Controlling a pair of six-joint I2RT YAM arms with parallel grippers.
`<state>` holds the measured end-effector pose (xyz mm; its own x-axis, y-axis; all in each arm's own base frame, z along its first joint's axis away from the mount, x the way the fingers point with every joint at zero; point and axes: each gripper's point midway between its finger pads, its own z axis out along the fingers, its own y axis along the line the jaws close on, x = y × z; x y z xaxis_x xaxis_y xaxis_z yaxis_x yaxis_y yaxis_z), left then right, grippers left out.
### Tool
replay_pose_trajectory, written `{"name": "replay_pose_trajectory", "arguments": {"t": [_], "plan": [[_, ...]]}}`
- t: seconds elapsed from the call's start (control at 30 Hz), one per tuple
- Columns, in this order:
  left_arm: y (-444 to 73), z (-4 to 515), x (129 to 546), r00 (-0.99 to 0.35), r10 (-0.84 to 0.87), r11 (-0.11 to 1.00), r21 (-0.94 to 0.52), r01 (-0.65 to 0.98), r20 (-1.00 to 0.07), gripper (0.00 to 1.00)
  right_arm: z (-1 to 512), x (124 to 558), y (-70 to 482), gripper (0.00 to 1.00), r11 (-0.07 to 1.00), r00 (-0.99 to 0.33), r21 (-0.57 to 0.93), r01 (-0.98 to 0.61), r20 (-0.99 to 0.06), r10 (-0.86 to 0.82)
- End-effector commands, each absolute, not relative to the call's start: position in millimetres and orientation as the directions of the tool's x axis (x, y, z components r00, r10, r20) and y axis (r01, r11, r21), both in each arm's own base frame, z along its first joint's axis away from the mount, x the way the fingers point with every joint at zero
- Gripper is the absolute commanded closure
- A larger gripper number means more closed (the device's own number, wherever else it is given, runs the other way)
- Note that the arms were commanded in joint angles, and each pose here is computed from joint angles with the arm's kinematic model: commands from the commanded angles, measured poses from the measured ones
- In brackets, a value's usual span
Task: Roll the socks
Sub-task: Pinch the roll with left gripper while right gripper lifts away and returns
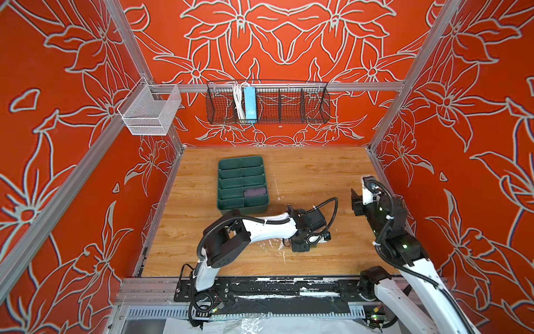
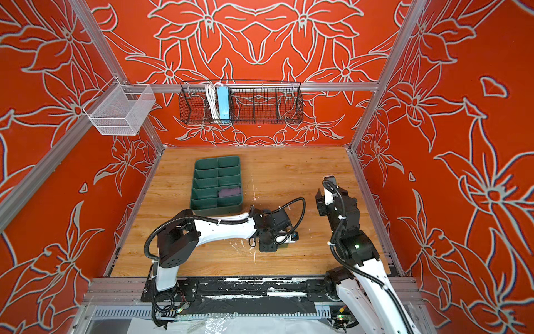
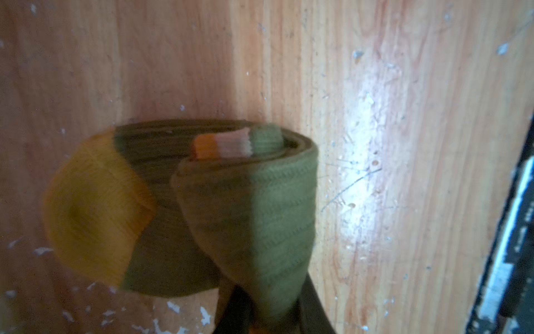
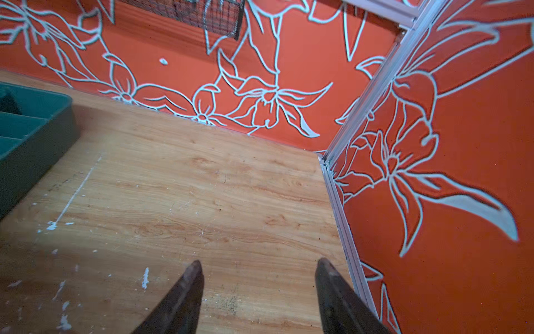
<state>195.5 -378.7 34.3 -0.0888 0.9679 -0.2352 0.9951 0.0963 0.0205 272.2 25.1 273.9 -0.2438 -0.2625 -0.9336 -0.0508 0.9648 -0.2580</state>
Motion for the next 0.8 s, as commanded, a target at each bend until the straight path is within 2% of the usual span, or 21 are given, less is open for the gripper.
{"name": "replay_pose_trajectory", "arguments": {"t": [0.0,0.1,0.17,0.2,0.27,0.43,0.77], "plan": [[-342.6,-9.3,148.5,-0.225,0.974,0.208,-0.328,0.922,-0.014,1.00,252.3,249.6,54.8,0.38,0.896,-0.256,-0.330,-0.297,-0.877,-0.407],[-347.0,-8.1,151.7,-0.301,0.953,0.286,-0.441,0.850,0.037,1.00,237.5,209.7,100.5,0.39,0.708,-0.157,-0.339,-0.620,-0.830,-0.535],[-350.1,-9.0,154.8,-0.350,0.934,0.335,-0.506,0.795,0.068,1.00,218.0,168.3,127.3,0.39,0.486,-0.048,-0.322,-0.812,-0.794,-0.607],[-351.7,-9.7,157.1,-0.366,0.927,0.350,-0.523,0.777,0.077,1.00,208.6,154.6,133.1,0.38,0.413,-0.017,-0.310,-0.856,-0.783,-0.622],[-353.7,-12.6,161.5,-0.398,0.913,0.380,-0.549,0.744,0.092,1.00,187.6,140.4,135.7,0.40,0.334,-0.005,-0.284,-0.899,-0.754,-0.656],[-357.6,-18.0,165.0,-0.439,0.894,0.410,-0.564,0.717,0.092,1.00,148.0,127.1,134.7,0.42,0.241,-0.016,-0.242,-0.940,-0.674,-0.739],[-354.3,-23.0,162.5,-0.449,0.887,0.424,-0.566,0.707,0.104,1.00,100.0,145.0,171.6,0.42,0.068,0.107,-0.287,-0.955,-0.551,-0.827]]}}
